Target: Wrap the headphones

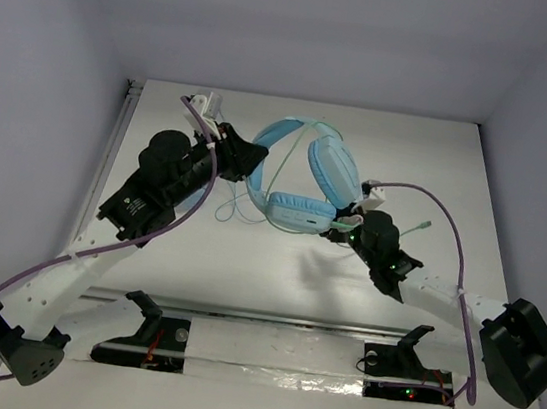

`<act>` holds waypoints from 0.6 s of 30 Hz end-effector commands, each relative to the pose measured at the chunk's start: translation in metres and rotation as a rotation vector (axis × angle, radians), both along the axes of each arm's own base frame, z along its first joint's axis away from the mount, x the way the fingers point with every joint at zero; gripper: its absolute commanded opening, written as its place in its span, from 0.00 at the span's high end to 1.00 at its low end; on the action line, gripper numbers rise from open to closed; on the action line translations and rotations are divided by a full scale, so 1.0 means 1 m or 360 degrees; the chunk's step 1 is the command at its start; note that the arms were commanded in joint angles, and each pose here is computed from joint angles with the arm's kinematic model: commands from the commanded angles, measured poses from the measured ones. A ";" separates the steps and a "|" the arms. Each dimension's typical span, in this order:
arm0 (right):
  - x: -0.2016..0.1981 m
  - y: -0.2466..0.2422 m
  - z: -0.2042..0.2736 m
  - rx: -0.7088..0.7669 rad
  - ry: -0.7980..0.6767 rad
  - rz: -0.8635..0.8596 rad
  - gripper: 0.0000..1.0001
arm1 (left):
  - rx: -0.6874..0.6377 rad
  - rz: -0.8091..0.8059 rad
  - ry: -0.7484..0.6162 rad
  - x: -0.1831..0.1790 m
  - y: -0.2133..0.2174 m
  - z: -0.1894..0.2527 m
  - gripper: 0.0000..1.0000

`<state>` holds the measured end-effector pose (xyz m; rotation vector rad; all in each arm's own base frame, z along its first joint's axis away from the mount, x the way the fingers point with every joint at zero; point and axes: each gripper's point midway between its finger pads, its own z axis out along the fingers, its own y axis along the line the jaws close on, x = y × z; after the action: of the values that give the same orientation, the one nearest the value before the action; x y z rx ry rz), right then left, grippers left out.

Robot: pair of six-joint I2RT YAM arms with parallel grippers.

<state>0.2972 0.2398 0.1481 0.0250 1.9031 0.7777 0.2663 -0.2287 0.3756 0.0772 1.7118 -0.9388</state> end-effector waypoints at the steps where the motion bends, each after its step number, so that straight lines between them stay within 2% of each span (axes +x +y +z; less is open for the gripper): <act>1: 0.000 0.002 0.010 0.0171 -0.0019 -0.0022 0.57 | -0.0252 0.0061 -0.0225 0.002 0.007 0.072 1.00; 4: -0.008 -0.001 0.001 0.0204 0.0036 -0.0032 0.55 | -0.0258 0.0096 -0.0239 0.010 0.006 0.079 1.00; 9: -0.016 -0.004 -0.013 0.0208 0.0096 -0.0023 0.44 | -0.0292 0.0116 -0.0237 0.026 -0.001 0.081 1.00; 11: -0.015 0.000 -0.020 0.0191 0.0115 -0.0004 0.43 | -0.0308 0.0095 -0.0224 0.031 -0.007 0.079 1.00; 17: -0.018 -0.013 -0.038 0.0217 0.0215 -0.0128 0.46 | -0.0313 0.0179 -0.0240 0.043 0.003 0.089 1.00; 18: -0.021 -0.013 -0.040 0.0249 0.0231 -0.0122 0.56 | -0.0329 0.0178 -0.0237 0.044 0.003 0.090 1.00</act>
<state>0.2744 0.2325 0.1020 0.1676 2.0119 0.8514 0.3156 -0.2385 0.3701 -0.0043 1.7370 -0.8692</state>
